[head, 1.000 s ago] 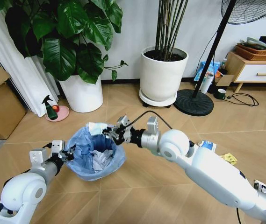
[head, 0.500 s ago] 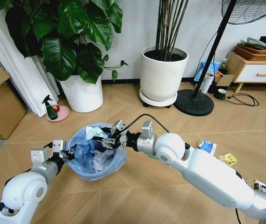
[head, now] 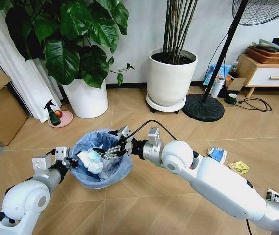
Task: Pick up the trash bin and place the garbage on the floor into it.
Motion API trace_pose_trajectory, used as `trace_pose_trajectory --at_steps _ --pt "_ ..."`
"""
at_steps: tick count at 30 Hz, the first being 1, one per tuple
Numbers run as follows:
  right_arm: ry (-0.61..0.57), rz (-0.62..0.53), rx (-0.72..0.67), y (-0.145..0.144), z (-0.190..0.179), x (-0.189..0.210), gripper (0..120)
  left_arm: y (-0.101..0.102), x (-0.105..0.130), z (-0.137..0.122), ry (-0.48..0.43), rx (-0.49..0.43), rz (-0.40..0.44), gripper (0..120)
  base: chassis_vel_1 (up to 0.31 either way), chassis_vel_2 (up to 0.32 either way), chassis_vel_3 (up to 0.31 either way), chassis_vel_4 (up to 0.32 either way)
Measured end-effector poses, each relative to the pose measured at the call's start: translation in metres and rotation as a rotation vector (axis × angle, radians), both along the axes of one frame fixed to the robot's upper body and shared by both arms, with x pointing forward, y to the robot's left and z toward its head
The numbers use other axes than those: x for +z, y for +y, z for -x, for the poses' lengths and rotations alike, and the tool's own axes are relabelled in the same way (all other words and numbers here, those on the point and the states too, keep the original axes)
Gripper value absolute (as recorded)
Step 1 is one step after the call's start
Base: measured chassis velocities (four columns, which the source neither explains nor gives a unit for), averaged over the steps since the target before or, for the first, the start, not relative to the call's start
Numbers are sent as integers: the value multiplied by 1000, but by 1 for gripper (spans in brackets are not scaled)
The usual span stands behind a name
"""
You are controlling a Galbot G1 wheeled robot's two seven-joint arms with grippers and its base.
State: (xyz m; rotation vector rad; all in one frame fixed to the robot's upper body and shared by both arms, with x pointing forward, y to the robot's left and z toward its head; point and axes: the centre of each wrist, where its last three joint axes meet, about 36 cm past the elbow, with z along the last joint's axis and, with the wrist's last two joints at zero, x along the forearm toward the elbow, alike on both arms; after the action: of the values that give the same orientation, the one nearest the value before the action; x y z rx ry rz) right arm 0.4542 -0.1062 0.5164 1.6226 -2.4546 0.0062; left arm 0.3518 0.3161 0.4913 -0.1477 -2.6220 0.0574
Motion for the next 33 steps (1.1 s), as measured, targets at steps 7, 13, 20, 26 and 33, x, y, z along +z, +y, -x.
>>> trace_pose_trajectory --at_steps 7,13,20,26,33 --pt "2 1 -1 0 0 0 100 -1 1 0 -2 -3 2 0 0 0 0 0" --pt "2 7 -12 -3 -3 -1 100 -1 1 1 -4 -6 3 0 0 0 0 0" --pt "48 8 -4 -5 -2 1 100 -1 2 1 -5 -9 2 0 0 0 0 0" --pt "218 28 -25 -4 1 22 100 -1 1 1 -4 -10 3 0 0 0 0 0" --pt "293 46 -47 -4 0 30 100 -2 1 2 -3 -13 4 0 0 0 0 0"
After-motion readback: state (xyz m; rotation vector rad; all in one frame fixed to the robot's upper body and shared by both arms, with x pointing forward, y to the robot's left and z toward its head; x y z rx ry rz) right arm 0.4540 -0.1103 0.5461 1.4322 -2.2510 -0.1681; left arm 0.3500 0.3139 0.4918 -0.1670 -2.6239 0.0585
